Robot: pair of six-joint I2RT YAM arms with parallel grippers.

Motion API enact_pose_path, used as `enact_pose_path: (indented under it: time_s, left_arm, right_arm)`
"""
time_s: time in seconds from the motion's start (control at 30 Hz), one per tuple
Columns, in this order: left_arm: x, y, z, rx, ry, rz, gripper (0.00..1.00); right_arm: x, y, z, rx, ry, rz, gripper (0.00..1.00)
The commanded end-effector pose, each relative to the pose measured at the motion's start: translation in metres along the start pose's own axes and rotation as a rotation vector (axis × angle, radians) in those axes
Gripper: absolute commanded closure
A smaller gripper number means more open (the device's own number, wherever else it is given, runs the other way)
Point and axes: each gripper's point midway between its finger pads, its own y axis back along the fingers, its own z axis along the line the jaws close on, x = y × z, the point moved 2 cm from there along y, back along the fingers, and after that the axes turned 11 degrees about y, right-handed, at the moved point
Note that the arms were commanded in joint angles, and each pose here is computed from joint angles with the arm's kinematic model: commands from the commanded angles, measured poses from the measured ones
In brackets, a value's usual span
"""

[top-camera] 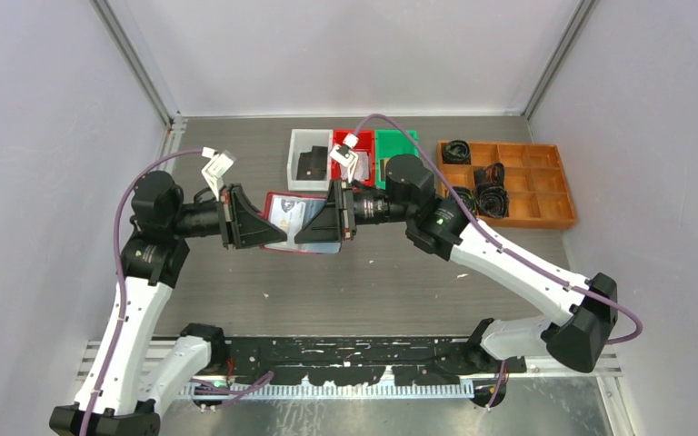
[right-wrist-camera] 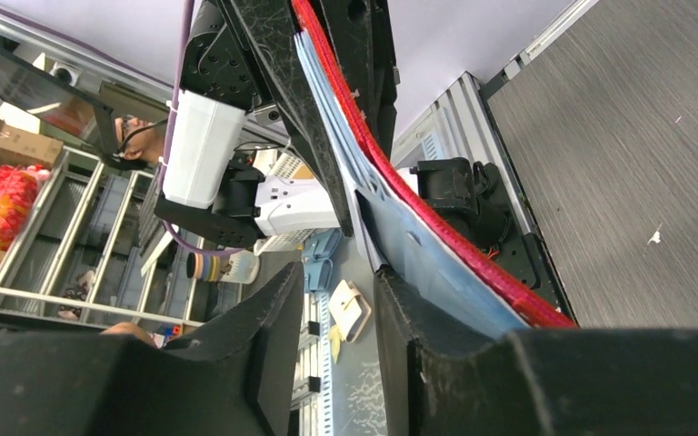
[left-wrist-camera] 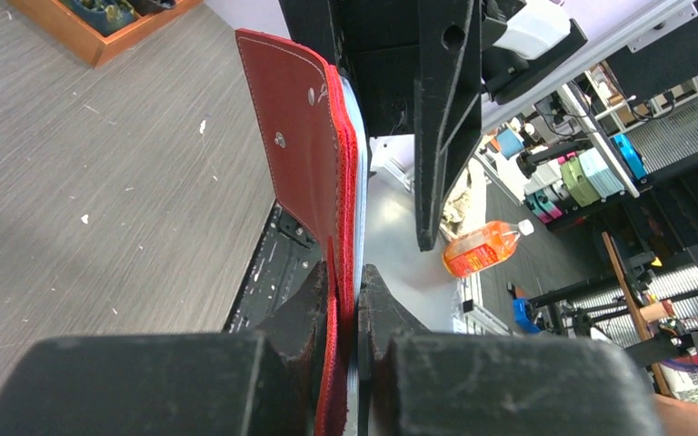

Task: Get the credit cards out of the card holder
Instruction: Remove the credit card from the card holder.

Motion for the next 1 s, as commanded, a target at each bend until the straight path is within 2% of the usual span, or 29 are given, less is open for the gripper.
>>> enact_pose_path:
  time_s: [0.0,0.1,0.2,0.33,0.5,0.7,0.97]
  left_arm:
    - [0.029,0.007,-0.032,0.153,-0.061,0.143,0.93]
    - [0.026,0.004,-0.027,0.137,-0.064,0.127,0.85]
    - [0.022,0.002,-0.022,0.123,-0.058,0.116,0.73]
    - [0.02,0.001,-0.019,0.117,-0.053,0.113,0.66]
    - [0.021,0.002,-0.025,0.135,-0.061,0.128,0.69]
    - [0.02,0.004,-0.03,0.137,-0.086,0.12,0.81]
    - [0.018,0.005,-0.039,0.14,-0.111,0.11,0.9]
  right_arm:
    - [-0.046,-0.001,0.008,0.033,0.136,-0.185,0.62]
    - [-0.047,-0.007,0.017,-0.021,0.129,-0.19,0.69]
    - [-0.046,-0.01,0.023,-0.065,0.119,-0.198,0.78]
    - [-0.043,-0.008,0.025,-0.087,0.112,-0.205,0.89]
    - [-0.036,-0.004,0.024,-0.078,0.119,-0.193,0.99]
    - [-0.028,-0.001,0.023,-0.082,0.115,-0.172,0.99]
    - [-0.005,0.008,0.014,-0.082,0.078,-0.18,0.99]
